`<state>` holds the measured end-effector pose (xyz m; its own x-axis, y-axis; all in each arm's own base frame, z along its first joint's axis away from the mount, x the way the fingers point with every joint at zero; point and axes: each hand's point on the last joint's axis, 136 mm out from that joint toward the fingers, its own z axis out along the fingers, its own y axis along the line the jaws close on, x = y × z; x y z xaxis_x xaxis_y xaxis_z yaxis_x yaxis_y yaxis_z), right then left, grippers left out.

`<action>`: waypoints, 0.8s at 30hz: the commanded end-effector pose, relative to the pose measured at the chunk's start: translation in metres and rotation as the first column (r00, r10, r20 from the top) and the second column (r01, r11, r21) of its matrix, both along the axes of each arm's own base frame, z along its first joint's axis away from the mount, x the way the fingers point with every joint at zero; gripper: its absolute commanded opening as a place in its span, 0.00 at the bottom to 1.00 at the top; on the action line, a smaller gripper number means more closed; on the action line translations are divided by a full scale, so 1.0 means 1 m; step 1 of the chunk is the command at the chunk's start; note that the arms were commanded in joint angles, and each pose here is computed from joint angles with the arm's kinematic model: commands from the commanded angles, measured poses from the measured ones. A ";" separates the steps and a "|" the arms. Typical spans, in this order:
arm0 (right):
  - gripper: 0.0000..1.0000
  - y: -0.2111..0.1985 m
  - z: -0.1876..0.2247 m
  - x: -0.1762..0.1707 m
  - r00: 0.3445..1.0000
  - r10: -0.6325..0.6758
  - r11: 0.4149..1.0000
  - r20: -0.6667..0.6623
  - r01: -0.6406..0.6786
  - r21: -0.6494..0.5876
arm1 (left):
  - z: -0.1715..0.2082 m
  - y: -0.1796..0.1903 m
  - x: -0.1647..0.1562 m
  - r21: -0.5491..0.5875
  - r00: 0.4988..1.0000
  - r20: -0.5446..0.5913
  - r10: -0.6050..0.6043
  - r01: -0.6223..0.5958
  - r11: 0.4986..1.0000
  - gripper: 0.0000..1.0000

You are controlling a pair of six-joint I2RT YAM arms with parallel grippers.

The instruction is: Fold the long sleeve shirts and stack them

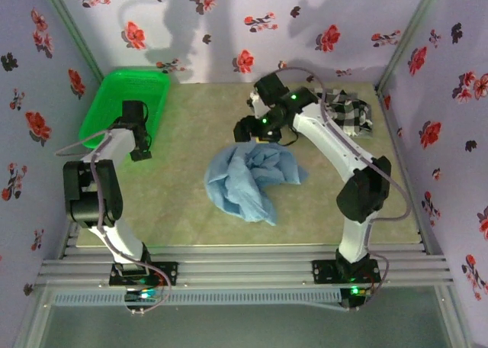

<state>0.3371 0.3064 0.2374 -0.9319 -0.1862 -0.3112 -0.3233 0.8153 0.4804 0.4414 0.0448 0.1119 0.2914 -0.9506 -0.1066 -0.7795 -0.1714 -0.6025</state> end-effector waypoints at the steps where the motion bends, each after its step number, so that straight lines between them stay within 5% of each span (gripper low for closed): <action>1: 0.81 -0.020 0.036 0.014 0.993 -0.029 1.000 0.115 0.030 -0.004 | 0.060 -0.007 0.007 0.046 0.987 0.115 -0.111 0.106 0.993 1.00; 9: 0.84 -0.111 0.020 -0.003 0.982 -0.161 0.981 0.101 0.170 -0.089 | 0.107 -0.021 -0.044 0.149 0.960 0.073 -0.272 0.259 0.954 1.00; 18: 0.83 -0.142 -0.071 -0.057 0.962 -0.262 0.961 -0.081 0.252 -0.114 | 0.128 -0.063 -0.108 0.287 0.833 -0.094 -0.546 0.547 0.786 1.00; 21: 0.81 -0.140 -0.095 -0.062 0.949 -0.289 0.955 -0.129 0.277 -0.100 | 0.131 -0.113 -0.115 0.328 0.689 -0.142 -0.711 0.710 0.623 1.00; 24: 0.79 -0.141 -0.126 -0.063 0.930 -0.326 0.944 -0.171 0.310 -0.115 | 0.111 -0.198 -0.118 0.256 0.407 -0.187 -0.894 0.899 0.355 0.98</action>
